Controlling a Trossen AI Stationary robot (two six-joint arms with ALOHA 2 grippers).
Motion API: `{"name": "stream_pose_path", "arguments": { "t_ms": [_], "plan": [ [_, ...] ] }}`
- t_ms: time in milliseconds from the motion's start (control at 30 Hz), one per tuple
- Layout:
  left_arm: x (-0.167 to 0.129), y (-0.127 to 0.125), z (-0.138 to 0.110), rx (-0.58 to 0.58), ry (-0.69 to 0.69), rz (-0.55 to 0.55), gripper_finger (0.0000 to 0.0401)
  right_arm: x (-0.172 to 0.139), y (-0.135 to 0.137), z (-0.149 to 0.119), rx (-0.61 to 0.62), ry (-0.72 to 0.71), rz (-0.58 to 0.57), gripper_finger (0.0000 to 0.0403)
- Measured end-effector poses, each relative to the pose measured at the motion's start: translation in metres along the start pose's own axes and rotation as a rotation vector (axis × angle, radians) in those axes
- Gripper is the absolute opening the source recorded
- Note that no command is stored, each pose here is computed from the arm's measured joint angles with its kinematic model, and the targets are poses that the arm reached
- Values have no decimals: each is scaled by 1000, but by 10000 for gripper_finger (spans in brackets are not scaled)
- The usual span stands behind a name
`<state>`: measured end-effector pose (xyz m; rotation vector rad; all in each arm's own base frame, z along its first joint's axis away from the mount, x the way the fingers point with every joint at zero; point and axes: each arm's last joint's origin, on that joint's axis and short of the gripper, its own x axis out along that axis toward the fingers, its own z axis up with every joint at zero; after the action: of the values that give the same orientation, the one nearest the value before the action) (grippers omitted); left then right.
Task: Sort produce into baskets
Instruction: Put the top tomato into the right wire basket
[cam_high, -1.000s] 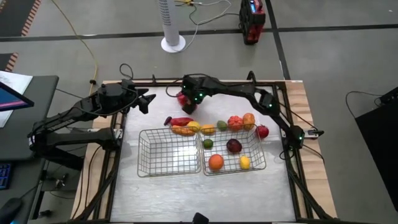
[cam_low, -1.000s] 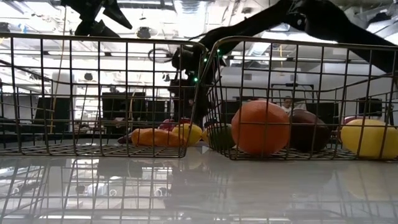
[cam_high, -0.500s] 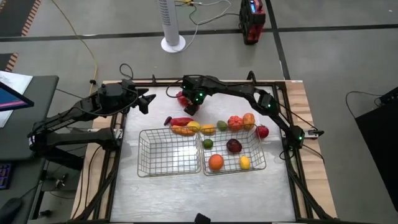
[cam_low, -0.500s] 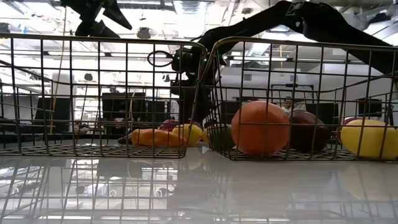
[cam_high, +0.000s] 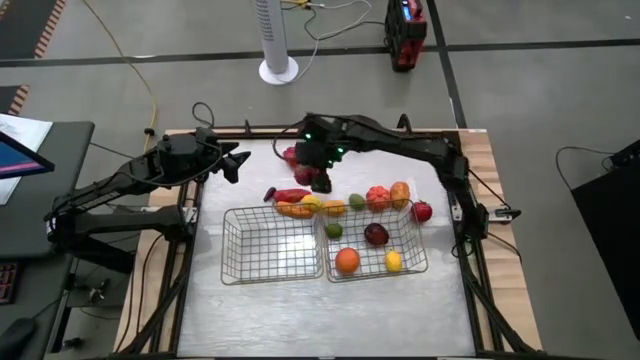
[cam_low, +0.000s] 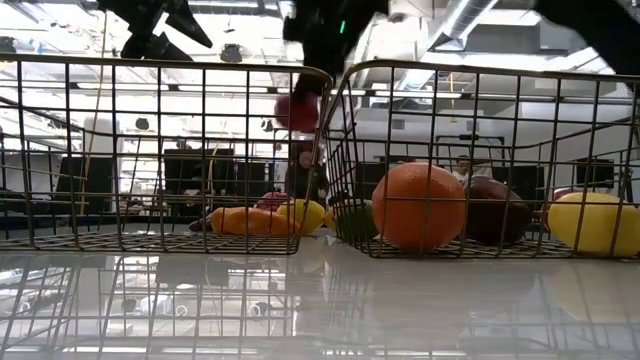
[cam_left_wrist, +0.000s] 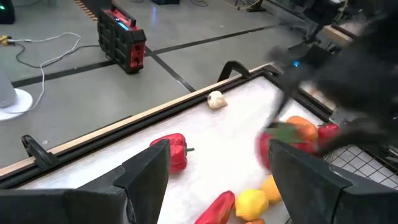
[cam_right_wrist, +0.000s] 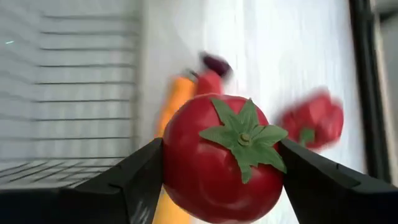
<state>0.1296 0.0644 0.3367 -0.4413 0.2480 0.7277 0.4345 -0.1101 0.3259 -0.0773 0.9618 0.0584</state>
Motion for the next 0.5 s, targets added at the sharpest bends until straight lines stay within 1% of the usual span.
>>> {"name": "stream_pose_path", "arguments": {
  "t_ms": [100, 200, 333, 500],
  "plan": [
    [0, 0, 0, 0, 0, 0, 256, -27, 25, 7, -97, -40, 18, 311],
    [0, 0, 0, 0, -1, 0, 256, -42, 45, 8, -135, -29, 46, 311],
    [0, 0, 0, 0, -1, 0, 256, -51, 71, 4, -114, 43, 100, 312],
    [0, 0, 0, 3, -1, 0, 256, -51, 100, 0, -33, 115, 230, 312]
  ]
}}
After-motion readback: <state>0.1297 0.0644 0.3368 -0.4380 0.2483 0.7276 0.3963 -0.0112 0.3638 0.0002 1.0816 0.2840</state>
